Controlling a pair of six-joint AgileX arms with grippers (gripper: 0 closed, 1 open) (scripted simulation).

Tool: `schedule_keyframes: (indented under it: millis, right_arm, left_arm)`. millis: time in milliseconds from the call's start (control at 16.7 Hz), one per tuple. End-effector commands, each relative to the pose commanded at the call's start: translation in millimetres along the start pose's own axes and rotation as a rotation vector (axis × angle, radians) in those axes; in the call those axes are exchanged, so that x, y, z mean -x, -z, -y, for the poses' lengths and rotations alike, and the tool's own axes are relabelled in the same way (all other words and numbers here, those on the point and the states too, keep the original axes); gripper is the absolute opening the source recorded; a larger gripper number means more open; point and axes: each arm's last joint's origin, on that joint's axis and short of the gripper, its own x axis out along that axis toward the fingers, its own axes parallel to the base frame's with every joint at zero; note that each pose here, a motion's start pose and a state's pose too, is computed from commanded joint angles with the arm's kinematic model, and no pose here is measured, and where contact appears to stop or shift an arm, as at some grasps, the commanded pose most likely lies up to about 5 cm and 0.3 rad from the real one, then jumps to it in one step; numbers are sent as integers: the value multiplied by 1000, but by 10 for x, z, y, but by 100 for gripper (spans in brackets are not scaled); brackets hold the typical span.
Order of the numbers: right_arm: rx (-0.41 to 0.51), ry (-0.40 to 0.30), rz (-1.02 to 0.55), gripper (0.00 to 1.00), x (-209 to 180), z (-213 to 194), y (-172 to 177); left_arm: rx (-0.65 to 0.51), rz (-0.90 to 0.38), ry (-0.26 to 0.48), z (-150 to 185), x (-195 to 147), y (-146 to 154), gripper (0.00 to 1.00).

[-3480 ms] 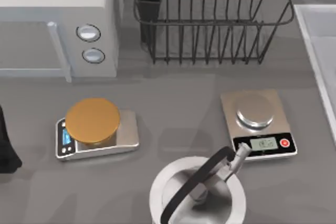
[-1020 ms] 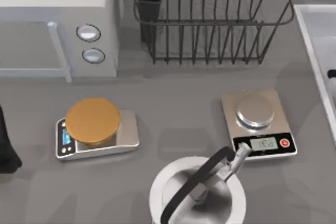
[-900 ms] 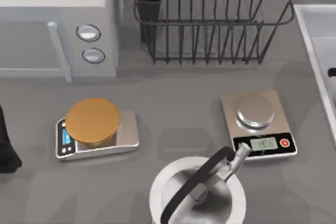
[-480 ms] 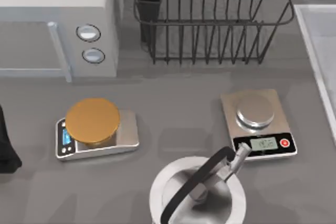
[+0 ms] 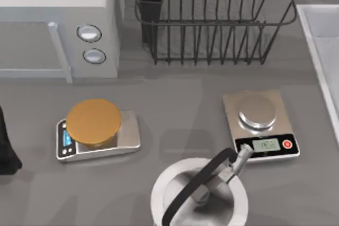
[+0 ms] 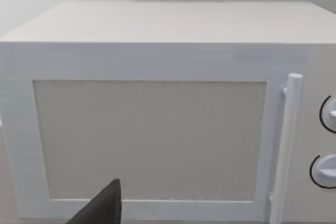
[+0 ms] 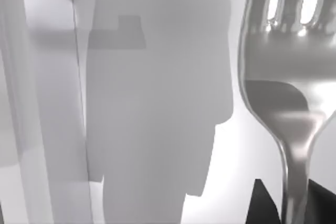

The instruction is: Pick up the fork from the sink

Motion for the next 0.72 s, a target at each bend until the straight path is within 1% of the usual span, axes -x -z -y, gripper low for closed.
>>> schedule_keyframes:
  millis: [120, 300, 420, 540, 720]
  right_arm:
    - [0, 0, -1, 0, 31, -73, 13]
    - [1, -3, -8, 0, 234, -490, 143]
    - [2, -4, -16, 0, 448, -867, 357]
    - [3, -4, -25, 0, 661, -1241, 662]
    - [4, -2, -38, 0, 862, -1661, 1102]
  left_arm:
    - [0, 0, 0, 0, 0, 0, 100]
    - [0, 0, 0, 0, 0, 0, 100]
    - [0, 0, 0, 0, 0, 0, 100]
    - [0, 0, 0, 0, 0, 0, 100]
    - [0, 0, 0, 0, 0, 0, 100]
